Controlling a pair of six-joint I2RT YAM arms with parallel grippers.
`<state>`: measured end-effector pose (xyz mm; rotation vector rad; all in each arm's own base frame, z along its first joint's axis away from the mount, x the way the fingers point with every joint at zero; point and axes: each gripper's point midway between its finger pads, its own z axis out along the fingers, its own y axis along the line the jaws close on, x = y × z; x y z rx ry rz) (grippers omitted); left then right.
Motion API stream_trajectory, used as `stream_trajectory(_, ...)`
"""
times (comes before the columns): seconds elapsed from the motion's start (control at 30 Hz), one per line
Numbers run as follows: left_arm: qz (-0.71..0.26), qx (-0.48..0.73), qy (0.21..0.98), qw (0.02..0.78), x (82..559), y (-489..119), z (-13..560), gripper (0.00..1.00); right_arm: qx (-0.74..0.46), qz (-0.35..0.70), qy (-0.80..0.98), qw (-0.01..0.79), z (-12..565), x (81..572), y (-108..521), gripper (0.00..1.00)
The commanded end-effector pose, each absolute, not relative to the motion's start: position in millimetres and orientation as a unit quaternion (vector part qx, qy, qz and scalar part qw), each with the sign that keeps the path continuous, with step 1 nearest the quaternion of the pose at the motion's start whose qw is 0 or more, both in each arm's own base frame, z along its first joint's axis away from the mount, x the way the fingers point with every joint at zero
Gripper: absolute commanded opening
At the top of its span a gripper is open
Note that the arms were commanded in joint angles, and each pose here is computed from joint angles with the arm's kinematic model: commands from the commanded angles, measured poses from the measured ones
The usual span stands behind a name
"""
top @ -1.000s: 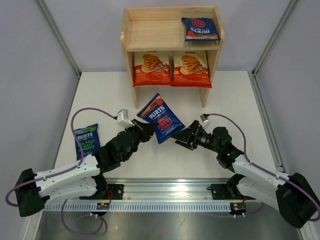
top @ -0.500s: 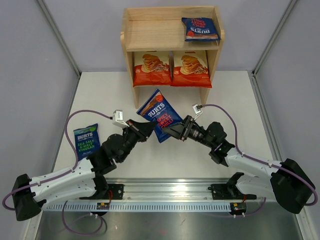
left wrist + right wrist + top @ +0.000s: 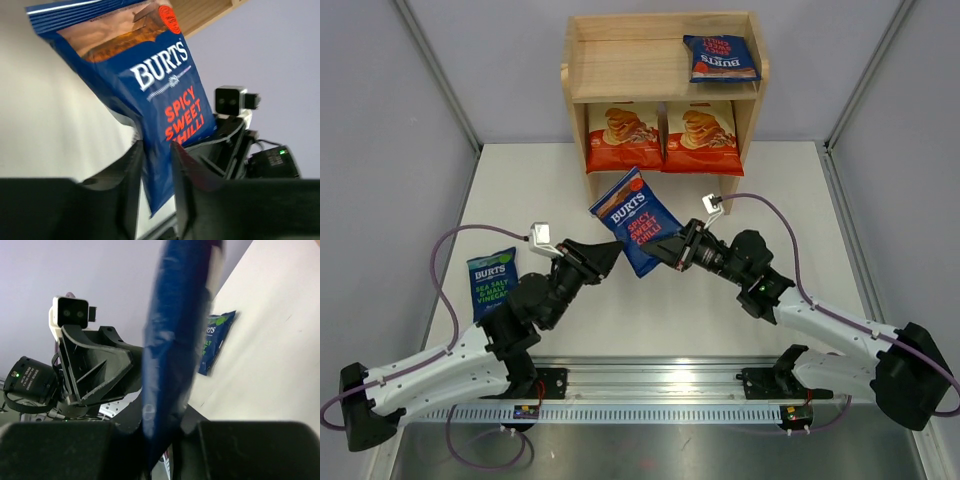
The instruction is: Place and organize the chips bags onto the shelf
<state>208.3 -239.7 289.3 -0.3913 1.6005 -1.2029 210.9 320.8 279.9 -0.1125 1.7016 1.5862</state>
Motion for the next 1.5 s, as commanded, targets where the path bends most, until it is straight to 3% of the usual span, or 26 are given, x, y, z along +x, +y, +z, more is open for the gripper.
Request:
stream_trajectory(0.0,-0.479,-0.175,0.655,0.557,210,-217,303,0.36,-0.060,0.617,0.648,0.443,322,218,319,0.08)
stream_trajectory(0.27,-0.355,-0.188,0.700,0.591,212,-165,281,0.63,-0.074,0.588,0.662,0.459,357,227,321,0.09)
stream_trajectory(0.43,-0.253,-0.151,0.760,0.579,212,-148,255,0.80,-0.073,0.572,0.661,0.480,413,240,321,0.10)
stream_trajectory(0.57,-0.217,-0.118,0.798,0.550,209,-150,233,0.89,-0.067,0.584,0.633,0.504,484,253,322,0.10)
stream_trajectory(0.7,-0.217,-0.095,0.813,0.532,206,-156,224,0.98,-0.022,0.591,0.639,0.492,512,289,331,0.09)
stream_trajectory(1.07,-0.242,-0.077,0.813,0.524,191,-150,226,0.99,0.150,0.596,0.601,0.512,569,397,324,0.09)
stream_trajectory(1.27,-0.257,-0.071,0.813,0.518,181,-145,221,0.99,0.234,0.579,0.584,0.518,550,460,325,0.10)
stream_trajectory(1.47,-0.265,-0.070,0.813,0.514,174,-139,218,0.99,0.308,0.554,0.577,0.515,531,492,313,0.11)
